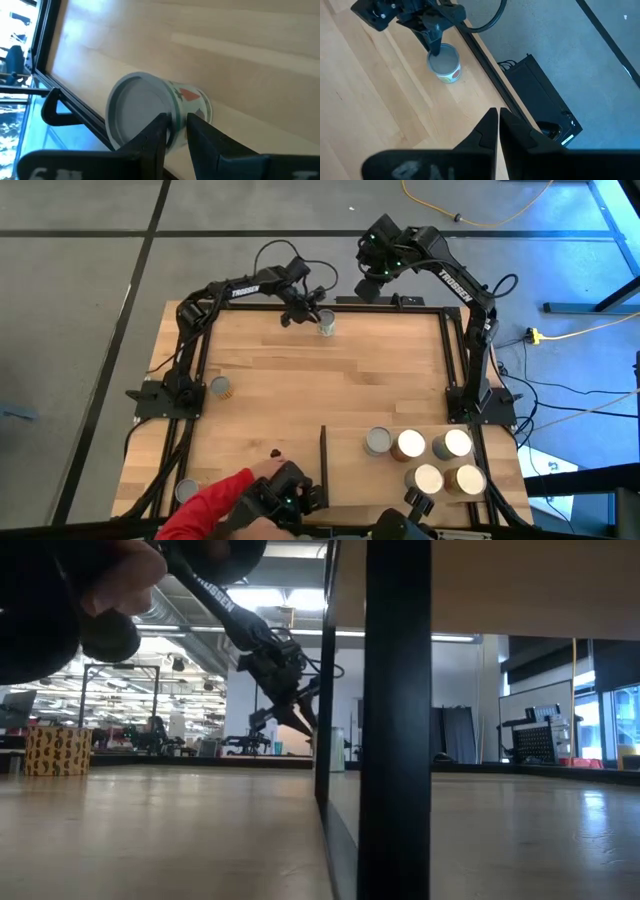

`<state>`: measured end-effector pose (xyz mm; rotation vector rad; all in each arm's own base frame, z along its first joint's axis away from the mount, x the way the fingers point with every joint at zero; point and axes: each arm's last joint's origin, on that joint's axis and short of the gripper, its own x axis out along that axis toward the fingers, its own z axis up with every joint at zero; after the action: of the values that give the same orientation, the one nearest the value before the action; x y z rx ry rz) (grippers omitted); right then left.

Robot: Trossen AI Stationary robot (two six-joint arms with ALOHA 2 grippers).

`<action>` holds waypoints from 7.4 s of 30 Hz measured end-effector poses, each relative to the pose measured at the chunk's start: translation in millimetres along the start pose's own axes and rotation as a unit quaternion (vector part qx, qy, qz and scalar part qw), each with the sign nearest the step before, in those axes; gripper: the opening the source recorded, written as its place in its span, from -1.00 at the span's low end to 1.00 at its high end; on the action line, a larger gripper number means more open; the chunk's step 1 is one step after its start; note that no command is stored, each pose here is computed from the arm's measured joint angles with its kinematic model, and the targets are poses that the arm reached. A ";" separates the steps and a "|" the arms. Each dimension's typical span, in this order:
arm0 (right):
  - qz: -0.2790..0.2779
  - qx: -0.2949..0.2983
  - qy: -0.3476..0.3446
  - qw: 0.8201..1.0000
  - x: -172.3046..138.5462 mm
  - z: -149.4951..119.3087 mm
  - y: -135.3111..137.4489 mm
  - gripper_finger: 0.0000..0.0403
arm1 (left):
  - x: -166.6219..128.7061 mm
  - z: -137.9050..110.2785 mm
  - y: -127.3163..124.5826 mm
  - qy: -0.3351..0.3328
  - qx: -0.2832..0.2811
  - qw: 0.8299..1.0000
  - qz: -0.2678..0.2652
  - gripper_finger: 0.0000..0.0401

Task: Pick and place cans onto a shelf
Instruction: Put the canned mixed vegetables on the shelf

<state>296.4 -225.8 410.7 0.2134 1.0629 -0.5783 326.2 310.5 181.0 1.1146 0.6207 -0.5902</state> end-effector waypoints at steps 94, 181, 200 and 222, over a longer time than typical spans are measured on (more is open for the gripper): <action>0.134 -0.045 -0.203 0.969 -190.3 -95.8 10.6 -0.90 | -129.8 447.5 36.3 -0.140 -0.186 0.973 0.006 -1.00; 0.429 -0.261 -0.284 0.817 -249.0 -148.8 54.1 -0.90 | -15.0 496.1 9.4 -0.081 -0.482 0.871 -0.060 -0.79; 0.422 -0.267 -0.278 0.820 -248.3 -149.0 57.8 -0.90 | -60.8 491.6 21.2 -0.093 -0.498 0.862 0.016 -0.77; 0.354 -0.292 -0.102 0.883 -173.3 -98.5 184.1 -0.90 | -177.4 437.1 -3.6 0.052 -0.493 0.868 0.021 -1.00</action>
<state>259.9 29.8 494.2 -0.0022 0.8299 0.3830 270.1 -78.7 441.6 0.1835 0.8476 -0.1077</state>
